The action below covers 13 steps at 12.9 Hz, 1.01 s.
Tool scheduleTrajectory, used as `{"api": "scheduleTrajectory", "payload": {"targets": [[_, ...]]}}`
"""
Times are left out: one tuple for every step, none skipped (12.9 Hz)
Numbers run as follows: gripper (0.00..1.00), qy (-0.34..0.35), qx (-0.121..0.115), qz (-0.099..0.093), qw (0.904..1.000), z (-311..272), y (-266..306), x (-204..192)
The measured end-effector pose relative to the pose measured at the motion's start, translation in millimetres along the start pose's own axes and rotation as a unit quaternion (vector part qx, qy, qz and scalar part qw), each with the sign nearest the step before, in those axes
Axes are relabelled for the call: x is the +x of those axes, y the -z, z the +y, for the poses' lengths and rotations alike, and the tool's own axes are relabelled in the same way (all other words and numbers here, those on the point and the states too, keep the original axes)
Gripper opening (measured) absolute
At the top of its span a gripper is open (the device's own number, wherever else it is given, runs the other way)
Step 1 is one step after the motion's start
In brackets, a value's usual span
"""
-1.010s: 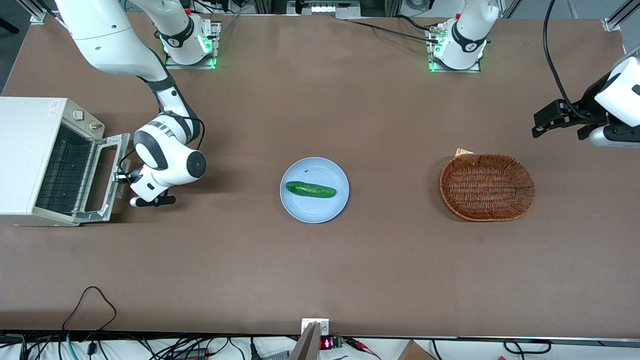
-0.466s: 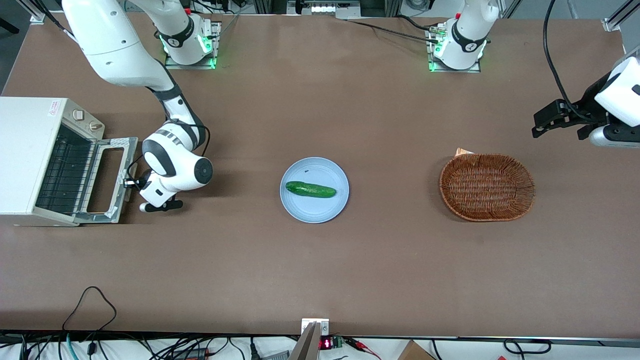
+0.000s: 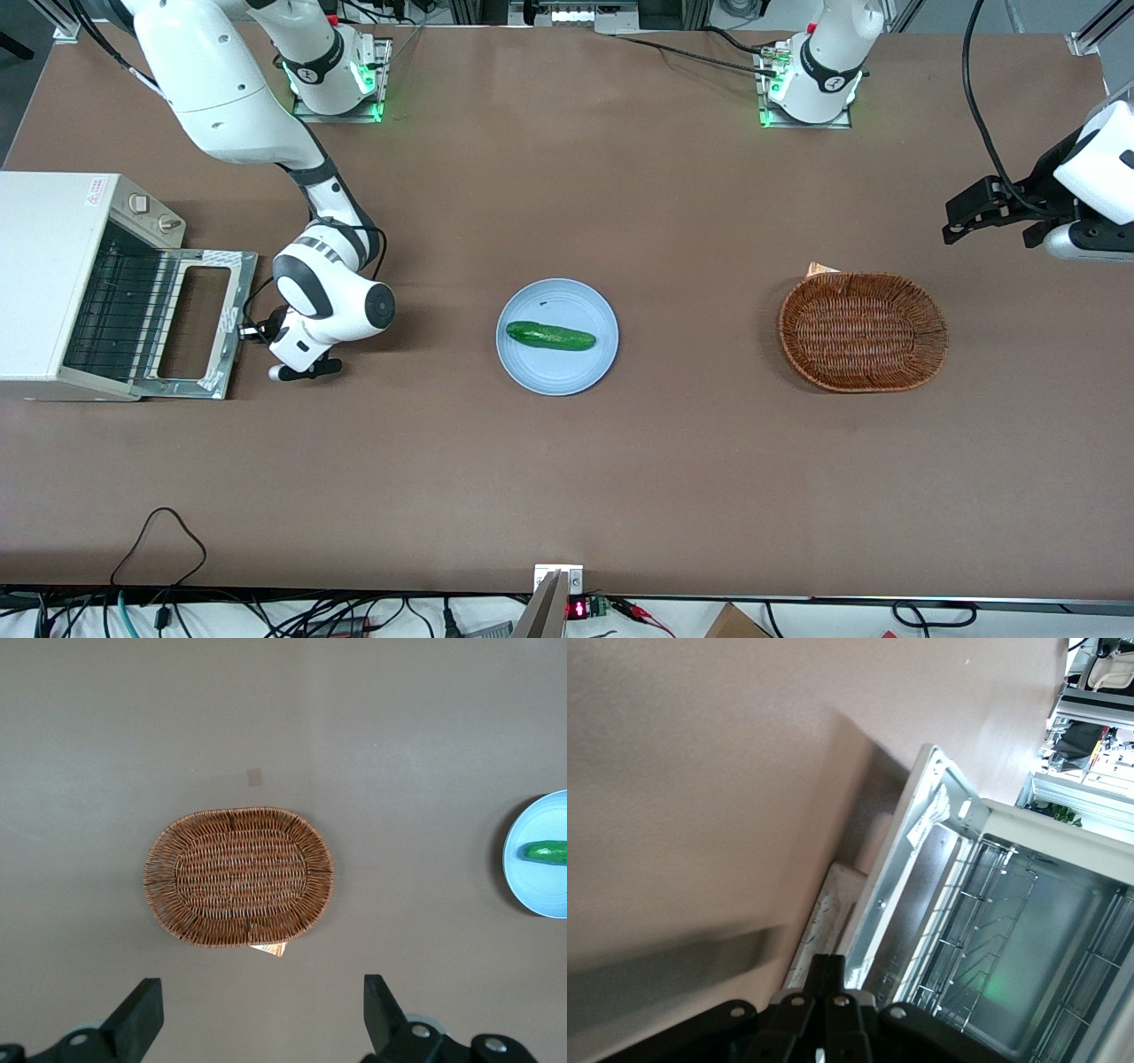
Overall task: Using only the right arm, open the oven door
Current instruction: 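Pull the handle outward and down with the right gripper, swinging the door open, then release the handle and lift the right gripper away from the door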
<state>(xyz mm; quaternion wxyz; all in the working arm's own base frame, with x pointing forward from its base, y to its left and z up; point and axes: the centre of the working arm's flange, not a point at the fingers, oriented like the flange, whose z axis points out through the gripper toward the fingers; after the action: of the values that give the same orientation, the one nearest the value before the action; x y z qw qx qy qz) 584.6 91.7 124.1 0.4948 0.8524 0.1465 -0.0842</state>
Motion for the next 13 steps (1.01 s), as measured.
{"api": "scheduleTrajectory", "payload": {"targets": [[0.01, 0.002, 0.0, -0.002, 1.0, -3, -3, 0], [0.01, 0.003, -0.001, -0.003, 1.0, -5, -5, 0], [0.01, 0.003, -0.001, -0.003, 1.0, -4, -4, 1], [0.01, 0.0, 0.0, -0.002, 1.0, -2, -3, 3], [0.04, -0.006, 0.007, -0.005, 0.9999, 0, -1, 4], [0.05, -0.017, 0.021, -0.011, 0.9996, 3, 2, 6], [0.12, -0.029, 0.039, -0.019, 0.9986, 9, 7, 8], [0.23, -0.038, 0.059, -0.025, 0.9972, 17, 15, 10], [0.33, -0.05, 0.074, -0.027, 0.9957, 29, 24, 11], [0.44, -0.063, 0.086, -0.03, 0.9938, 43, 33, 10], [0.56, -0.077, 0.103, -0.037, 0.9909, 57, 43, 7], [0.67, -0.092, 0.128, -0.045, 0.9864, 70, 53, 2], [0.79, -0.108, 0.156, -0.051, 0.9805, 85, 66, -2]]}}
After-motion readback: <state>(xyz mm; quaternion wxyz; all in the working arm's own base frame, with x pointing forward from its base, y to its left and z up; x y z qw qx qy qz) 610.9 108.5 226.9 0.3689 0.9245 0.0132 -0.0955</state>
